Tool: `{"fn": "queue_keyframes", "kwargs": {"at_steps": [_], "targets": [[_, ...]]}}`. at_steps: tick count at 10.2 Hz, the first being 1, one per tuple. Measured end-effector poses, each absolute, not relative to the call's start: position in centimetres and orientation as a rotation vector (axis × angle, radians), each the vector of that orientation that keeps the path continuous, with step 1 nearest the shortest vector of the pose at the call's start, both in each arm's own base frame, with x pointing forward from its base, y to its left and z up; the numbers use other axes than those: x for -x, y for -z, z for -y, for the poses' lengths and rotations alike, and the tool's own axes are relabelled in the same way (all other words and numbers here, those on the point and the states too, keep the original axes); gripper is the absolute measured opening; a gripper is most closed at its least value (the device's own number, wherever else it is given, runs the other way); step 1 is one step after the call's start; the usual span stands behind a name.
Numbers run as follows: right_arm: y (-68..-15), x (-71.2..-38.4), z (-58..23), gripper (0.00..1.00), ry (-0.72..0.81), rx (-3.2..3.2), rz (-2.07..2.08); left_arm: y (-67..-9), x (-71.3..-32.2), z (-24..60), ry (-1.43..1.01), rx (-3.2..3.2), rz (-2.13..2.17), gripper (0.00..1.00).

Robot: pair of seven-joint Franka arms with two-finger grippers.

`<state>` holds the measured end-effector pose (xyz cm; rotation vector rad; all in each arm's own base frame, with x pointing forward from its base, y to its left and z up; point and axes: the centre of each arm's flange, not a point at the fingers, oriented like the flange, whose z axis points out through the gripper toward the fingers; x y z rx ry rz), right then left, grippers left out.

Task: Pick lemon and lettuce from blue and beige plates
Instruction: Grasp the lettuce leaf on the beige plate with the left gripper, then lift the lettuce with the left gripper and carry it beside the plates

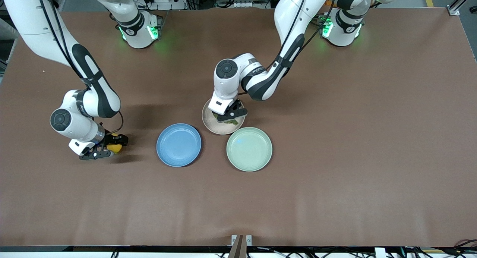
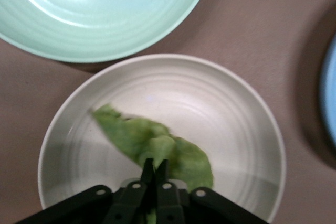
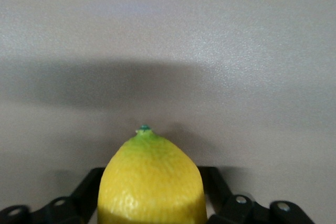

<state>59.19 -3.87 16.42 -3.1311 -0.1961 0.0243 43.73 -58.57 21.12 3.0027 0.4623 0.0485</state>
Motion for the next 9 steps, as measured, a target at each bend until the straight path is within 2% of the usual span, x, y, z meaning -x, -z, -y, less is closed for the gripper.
{"fn": "queue_keyframes", "kwargs": {"at_steps": [1,5,9], "targets": [[-16.4,-59.2,3.9,1.0,-0.026,3.131,0.195,-22.3,-43.8,58.4,-0.044,-3.015,-0.467,0.02],[-17.2,-59.9,4.0,1.0,-0.068,3.129,0.193,-27.3,-45.5,56.1,-0.02,-3.069,-0.533,0.03],[-18.3,-60.7,3.0,1.0,-0.147,3.118,0.207,-31.0,-50.5,50.1,0.01,-3.098,-0.702,0.03]]}}
